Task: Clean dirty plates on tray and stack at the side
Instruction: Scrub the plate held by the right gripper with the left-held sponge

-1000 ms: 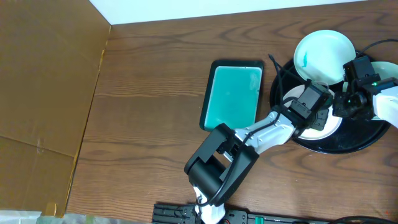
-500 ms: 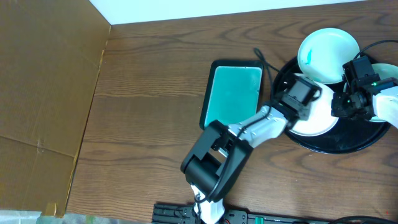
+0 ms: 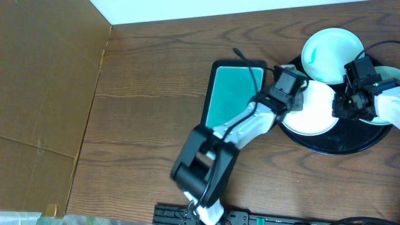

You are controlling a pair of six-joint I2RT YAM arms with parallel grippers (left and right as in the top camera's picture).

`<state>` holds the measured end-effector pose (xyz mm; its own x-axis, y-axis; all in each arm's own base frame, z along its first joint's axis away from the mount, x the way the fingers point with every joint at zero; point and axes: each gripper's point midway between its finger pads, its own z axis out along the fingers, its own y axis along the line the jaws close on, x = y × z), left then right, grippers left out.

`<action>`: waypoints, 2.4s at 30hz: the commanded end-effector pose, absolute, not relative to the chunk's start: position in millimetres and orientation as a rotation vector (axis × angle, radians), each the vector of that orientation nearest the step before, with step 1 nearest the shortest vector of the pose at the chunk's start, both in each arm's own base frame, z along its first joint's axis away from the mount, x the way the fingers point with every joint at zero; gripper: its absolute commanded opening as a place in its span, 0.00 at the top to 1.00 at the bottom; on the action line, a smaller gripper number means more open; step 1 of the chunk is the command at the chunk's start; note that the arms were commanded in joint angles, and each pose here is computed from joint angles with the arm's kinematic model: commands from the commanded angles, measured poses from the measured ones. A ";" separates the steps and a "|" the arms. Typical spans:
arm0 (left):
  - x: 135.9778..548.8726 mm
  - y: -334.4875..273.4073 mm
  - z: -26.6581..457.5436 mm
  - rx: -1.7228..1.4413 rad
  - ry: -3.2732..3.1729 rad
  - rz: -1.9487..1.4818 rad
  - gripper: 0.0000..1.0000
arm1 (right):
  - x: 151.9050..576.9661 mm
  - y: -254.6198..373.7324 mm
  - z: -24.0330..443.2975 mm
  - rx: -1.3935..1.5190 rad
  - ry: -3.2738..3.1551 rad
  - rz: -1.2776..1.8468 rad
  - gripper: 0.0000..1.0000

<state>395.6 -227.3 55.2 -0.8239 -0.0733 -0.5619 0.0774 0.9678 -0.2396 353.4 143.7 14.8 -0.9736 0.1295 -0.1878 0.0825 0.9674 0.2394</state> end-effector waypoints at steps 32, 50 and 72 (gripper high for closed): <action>389.9 -204.2 -38.2 -0.082 2.609 -0.096 0.93 | 351.8 128.0 6.6 0.187 2.930 0.252 0.99; 420.1 -175.0 47.4 -0.119 2.352 0.083 0.93 | 350.9 127.7 6.4 0.188 2.934 0.249 0.99; 399.4 -238.8 -12.8 0.014 2.554 -0.340 0.93 | 351.1 127.7 6.4 0.188 2.933 0.250 0.99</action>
<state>396.4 -268.7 12.5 -0.8494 -0.0617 -0.5241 0.1641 0.9130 -0.3734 354.6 142.5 14.9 -0.9722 0.1316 -0.1939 0.0846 0.9687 0.2332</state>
